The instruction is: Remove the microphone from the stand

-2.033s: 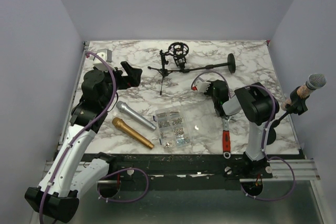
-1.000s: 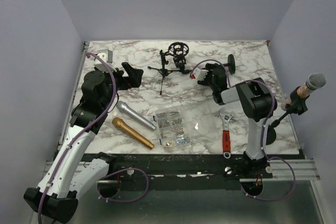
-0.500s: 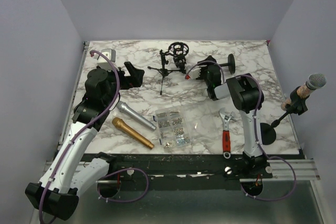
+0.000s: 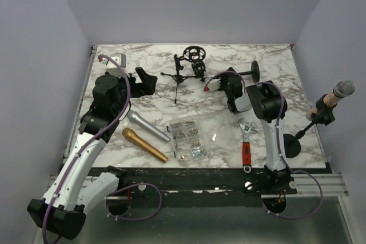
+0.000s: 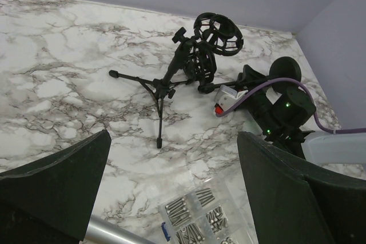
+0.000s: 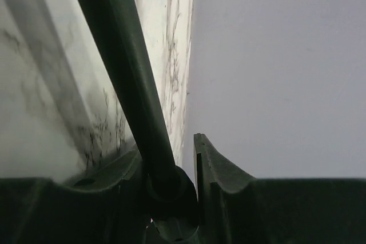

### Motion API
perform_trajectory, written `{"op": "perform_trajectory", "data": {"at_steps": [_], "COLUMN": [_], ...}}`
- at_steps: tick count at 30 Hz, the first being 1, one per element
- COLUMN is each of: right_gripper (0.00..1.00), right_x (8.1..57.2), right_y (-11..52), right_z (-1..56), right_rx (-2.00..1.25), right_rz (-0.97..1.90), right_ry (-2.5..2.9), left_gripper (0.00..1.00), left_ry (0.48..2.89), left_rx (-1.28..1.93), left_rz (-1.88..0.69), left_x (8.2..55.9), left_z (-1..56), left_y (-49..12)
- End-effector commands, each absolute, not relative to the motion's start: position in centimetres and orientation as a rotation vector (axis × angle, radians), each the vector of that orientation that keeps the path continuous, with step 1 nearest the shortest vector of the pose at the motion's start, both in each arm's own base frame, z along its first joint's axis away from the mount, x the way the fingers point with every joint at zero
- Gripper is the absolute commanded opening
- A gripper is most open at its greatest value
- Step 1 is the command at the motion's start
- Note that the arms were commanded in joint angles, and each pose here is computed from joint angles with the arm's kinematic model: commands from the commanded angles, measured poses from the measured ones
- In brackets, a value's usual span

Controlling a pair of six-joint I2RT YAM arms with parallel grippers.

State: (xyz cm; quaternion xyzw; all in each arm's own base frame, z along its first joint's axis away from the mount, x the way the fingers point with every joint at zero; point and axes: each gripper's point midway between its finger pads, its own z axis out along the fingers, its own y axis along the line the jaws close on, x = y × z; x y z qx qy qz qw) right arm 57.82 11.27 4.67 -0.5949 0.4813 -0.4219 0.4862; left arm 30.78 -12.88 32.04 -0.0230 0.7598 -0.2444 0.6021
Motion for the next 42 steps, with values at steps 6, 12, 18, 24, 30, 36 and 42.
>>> {"op": "perform_trajectory", "data": {"at_steps": [6,12,18,24,30,36,42], "right_gripper": [0.01,0.01,0.01,0.01,0.01,0.01,0.01], "right_x": [55.8,54.5,54.8,53.2,53.0,53.5,54.2], "right_y": [6.2,4.6,5.2,4.8,5.6,5.5,9.0], "right_z": [10.6,11.8,11.9,10.8,11.0,10.5,14.4], "right_rx": [-1.003,-0.699,-0.544,-0.728,-0.710,-0.652,-0.508], "right_rz": [-0.975,-0.684,-0.476,-0.647,-0.584,-0.546,-0.238], "right_ry": [1.385,1.588,1.682,1.584,1.550,1.607,1.584], "left_gripper": [0.95,0.95,0.95,0.95,0.97,0.97,0.92], "left_ry": [1.729,1.714,1.705,1.704,1.699,1.707,1.866], "left_rx": [-0.033,-0.030,-0.031,-0.026,0.066,0.250,0.233], "left_rz": [-0.591,-0.599,-0.592,-0.601,-0.662,-0.937,-1.170], "left_x": [30.3,30.0,29.9,29.9,30.2,30.6,32.3], "left_z": [32.9,33.2,33.4,33.5,33.1,32.0,28.5], "left_y": [-13.2,-13.2,-13.0,-13.2,-14.9,-20.3,-23.9]}}
